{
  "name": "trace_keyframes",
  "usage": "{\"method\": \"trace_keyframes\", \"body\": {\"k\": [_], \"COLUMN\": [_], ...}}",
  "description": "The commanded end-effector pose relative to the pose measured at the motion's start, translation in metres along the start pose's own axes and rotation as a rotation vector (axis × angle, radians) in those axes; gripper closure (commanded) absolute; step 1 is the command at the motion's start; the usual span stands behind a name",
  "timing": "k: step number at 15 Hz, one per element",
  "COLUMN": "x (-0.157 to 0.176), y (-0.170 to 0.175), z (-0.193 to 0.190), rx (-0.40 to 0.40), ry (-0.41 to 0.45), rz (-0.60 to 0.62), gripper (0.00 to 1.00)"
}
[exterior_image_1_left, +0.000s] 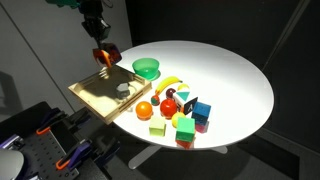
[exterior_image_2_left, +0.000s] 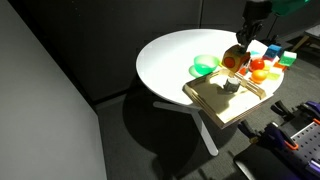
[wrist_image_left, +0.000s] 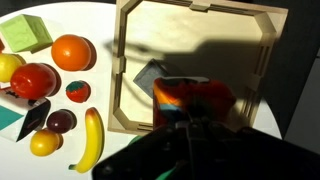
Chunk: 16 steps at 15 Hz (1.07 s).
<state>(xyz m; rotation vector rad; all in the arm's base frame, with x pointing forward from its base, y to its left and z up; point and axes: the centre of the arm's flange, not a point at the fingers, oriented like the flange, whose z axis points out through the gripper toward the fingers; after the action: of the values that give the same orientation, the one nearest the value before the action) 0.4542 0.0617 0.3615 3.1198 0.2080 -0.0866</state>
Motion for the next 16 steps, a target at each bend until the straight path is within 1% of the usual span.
{"method": "trace_keyframes", "body": {"k": [1,5,16], "x": [0.008,0.009,0.019], "y": [-0.018,-0.028,-0.02], "z": [0.001,0.007,0.054], "rx": [-0.013,-0.023,-0.022], "ry": [0.001,-0.004,-0.074], "rz": [-0.039,-0.064,-0.066], "gripper": [1.0,1.0,1.0]}}
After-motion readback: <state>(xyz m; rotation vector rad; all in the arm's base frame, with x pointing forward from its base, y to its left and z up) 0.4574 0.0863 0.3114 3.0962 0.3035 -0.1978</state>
